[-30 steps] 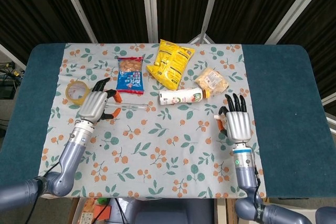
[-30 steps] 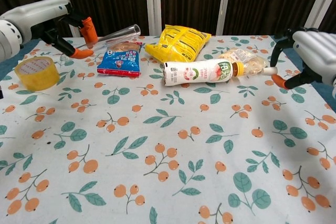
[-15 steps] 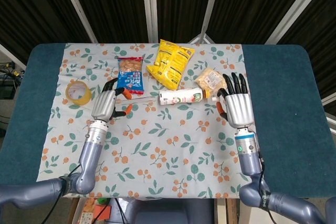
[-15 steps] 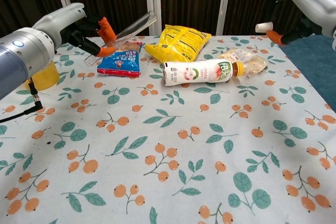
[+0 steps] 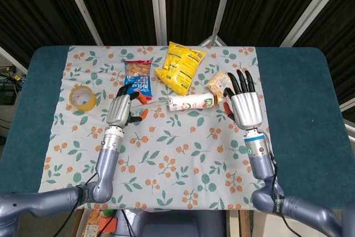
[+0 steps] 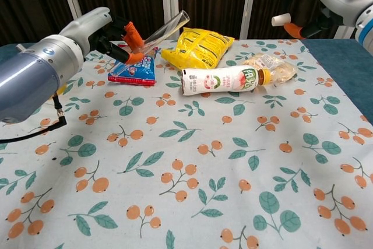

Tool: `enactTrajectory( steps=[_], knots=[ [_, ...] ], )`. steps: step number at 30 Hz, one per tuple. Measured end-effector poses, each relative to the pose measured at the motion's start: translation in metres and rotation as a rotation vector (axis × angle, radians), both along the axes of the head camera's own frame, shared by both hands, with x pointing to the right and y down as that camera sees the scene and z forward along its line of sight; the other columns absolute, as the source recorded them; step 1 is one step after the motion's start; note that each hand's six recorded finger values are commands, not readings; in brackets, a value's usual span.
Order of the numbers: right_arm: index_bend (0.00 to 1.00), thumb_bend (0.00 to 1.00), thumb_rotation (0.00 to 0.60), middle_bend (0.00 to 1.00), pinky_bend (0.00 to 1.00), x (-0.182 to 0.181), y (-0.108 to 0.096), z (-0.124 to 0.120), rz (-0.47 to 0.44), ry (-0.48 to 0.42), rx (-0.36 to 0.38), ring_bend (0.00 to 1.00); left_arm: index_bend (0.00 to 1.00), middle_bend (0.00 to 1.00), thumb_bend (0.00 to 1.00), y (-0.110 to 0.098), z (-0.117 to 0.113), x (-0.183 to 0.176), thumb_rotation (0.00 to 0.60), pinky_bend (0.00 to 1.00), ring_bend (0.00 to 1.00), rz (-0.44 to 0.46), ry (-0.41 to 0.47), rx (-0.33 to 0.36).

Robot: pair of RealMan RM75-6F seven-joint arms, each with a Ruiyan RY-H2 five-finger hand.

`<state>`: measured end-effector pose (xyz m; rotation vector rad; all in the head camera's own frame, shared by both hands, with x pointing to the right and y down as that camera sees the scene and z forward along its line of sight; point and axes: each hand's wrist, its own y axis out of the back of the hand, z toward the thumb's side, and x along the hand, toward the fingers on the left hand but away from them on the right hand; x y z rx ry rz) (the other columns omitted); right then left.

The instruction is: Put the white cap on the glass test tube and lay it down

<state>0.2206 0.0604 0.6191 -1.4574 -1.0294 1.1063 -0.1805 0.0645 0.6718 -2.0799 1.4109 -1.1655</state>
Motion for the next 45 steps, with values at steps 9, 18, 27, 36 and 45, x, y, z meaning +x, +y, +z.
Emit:
enactTrajectory(
  steps=[9,18,27,36,45],
  knots=[
    [0.58,0.47,0.6,0.17,0.0,-0.012,-0.003,0.001,-0.035,0.003,0.006,0.0,0.72,0.49,0.51,0.0,0.0,0.003,0.6,0.0,0.09,-0.014,0.019,0.008],
    [0.58,0.47,0.6,0.17,0.0,-0.013,0.0,0.007,-0.044,0.018,-0.003,0.0,0.72,0.49,0.51,0.0,0.002,0.001,0.6,0.0,0.09,-0.014,0.018,0.006],
    [0.58,0.47,0.6,0.17,0.0,-0.025,0.004,0.005,-0.13,0.05,0.048,0.0,0.72,0.49,0.51,0.002,0.007,0.003,0.6,0.0,0.09,-0.012,0.02,-0.001],
    [0.58,0.47,0.6,0.17,0.0,-0.038,-0.002,0.003,-0.196,0.069,0.101,0.0,0.72,0.49,0.51,-0.003,0.006,0.005,0.6,0.0,0.09,-0.02,0.003,-0.011],
    [0.58,0.47,0.6,0.17,0.0,-0.059,-0.017,-0.004,-0.244,0.1,0.176,0.0,0.72,0.49,0.51,-0.01,0.0,0.01,0.6,0.0,0.09,-0.015,-0.007,-0.011]
  ],
)
